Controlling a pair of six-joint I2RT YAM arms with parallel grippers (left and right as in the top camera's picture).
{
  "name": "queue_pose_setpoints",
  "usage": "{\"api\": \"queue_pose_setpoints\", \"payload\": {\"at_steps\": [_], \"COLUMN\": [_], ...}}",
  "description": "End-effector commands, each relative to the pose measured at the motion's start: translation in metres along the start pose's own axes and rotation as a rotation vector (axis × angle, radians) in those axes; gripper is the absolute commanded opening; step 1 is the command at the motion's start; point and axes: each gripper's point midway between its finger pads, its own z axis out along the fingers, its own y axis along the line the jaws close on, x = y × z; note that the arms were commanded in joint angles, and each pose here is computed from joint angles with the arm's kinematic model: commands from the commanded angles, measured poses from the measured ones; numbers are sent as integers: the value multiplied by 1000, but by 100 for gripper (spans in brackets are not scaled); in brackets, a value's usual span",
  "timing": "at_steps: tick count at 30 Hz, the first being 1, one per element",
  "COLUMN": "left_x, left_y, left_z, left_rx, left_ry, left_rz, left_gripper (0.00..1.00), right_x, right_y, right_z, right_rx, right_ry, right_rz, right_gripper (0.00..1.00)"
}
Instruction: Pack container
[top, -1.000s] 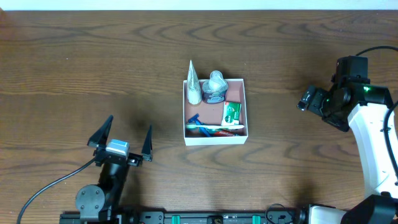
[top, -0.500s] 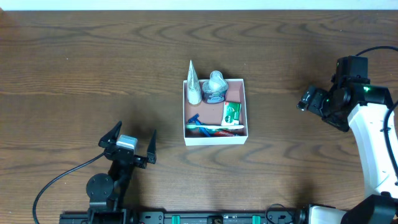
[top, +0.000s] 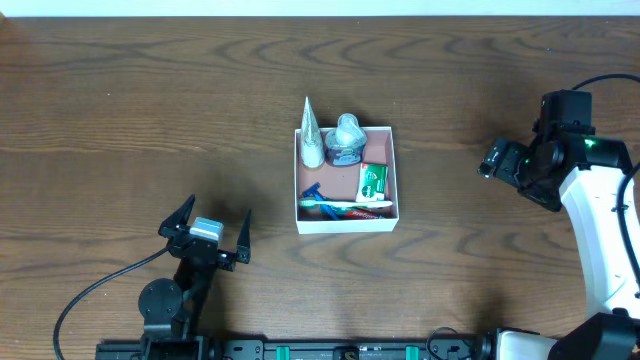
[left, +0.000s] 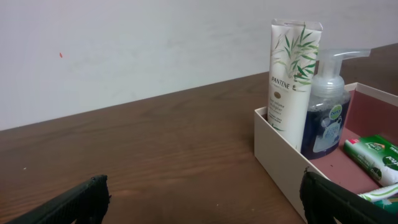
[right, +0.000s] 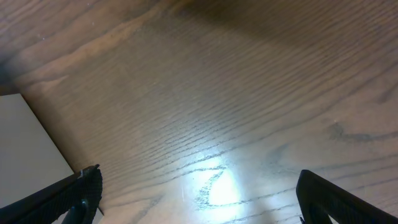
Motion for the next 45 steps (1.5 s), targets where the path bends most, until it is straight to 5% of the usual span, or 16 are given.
{"api": "queue_pose_setpoints", "payload": {"at_steps": [1,24,33,39,45], "left_x": [15,15,15,15,15], "left_y": [-1,-1,-1,-1,-1], "left_z": [0,0,0,0,0], "left_rx": [5,5,5,5,5], "left_ry": [48,48,48,48,48], "left_rz": [-15,-15,-15,-15,-15], "left_gripper": [98,98,98,98,98], "right_x": [-2,-4,15,30,49], "right_y": [-1,2,3,22,52], "right_z": [-5,-23,-109,-144,-153], "right_rx": [-5,-32,-102,-372,-580], "right_ry": [-16,-75,-479,-802,-1092], "right_rz": [-1,-9,-96,-140,-388], "right_gripper": [99,99,99,99,99]}}
